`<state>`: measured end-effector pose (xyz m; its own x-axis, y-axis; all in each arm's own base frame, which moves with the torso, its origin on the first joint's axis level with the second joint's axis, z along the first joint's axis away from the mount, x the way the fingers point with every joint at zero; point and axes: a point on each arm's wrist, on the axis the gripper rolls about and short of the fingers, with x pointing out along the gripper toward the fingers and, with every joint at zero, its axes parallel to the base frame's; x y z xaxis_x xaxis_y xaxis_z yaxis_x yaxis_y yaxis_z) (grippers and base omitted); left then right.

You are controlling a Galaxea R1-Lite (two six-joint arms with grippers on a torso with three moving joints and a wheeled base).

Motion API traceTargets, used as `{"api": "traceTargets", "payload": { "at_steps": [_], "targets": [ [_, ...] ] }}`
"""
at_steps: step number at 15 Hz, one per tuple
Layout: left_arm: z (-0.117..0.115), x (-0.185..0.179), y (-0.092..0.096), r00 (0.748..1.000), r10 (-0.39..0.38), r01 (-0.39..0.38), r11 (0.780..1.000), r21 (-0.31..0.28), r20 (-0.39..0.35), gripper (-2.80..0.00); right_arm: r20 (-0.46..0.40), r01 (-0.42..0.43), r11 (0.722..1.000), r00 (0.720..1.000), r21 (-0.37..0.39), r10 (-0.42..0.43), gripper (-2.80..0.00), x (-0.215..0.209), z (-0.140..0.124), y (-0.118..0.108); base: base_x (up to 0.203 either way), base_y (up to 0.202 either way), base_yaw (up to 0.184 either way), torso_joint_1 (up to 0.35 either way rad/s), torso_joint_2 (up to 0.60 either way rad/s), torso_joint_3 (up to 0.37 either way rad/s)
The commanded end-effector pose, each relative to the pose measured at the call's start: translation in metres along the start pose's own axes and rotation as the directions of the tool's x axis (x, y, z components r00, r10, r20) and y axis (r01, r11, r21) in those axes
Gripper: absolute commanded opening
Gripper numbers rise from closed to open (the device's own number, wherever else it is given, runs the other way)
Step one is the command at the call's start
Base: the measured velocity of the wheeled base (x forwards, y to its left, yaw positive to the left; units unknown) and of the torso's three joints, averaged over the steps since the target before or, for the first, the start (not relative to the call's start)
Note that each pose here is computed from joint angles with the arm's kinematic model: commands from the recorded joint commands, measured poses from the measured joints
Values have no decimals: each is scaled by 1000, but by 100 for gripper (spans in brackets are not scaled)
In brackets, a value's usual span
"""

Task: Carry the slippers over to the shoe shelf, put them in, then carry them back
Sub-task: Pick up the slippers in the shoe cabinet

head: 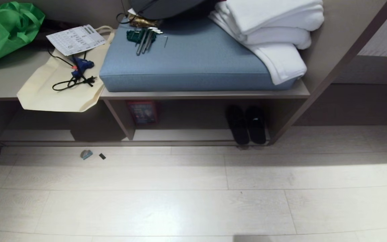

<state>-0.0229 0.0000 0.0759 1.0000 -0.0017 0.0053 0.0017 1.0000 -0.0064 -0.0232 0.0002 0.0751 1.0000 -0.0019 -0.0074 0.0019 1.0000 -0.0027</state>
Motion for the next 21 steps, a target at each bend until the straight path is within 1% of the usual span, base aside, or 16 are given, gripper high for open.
{"api": "traceTargets", "payload": {
  "at_steps": [1, 21],
  "targets": [
    [0, 0, 0, 1000, 0, 0, 1000, -1, 1, -280, -2, 0, 1000, 1000, 0, 0, -280, 0, 0, 0, 0, 0, 0, 2, 2, 193],
    [0, 0, 0, 1000, 0, 0, 1000, -4, 1, -280, -2, 0, 1000, 1000, -5, 0, -280, 0, 0, 0, 0, 0, 0, 3, 3, 201]
  ]
}}
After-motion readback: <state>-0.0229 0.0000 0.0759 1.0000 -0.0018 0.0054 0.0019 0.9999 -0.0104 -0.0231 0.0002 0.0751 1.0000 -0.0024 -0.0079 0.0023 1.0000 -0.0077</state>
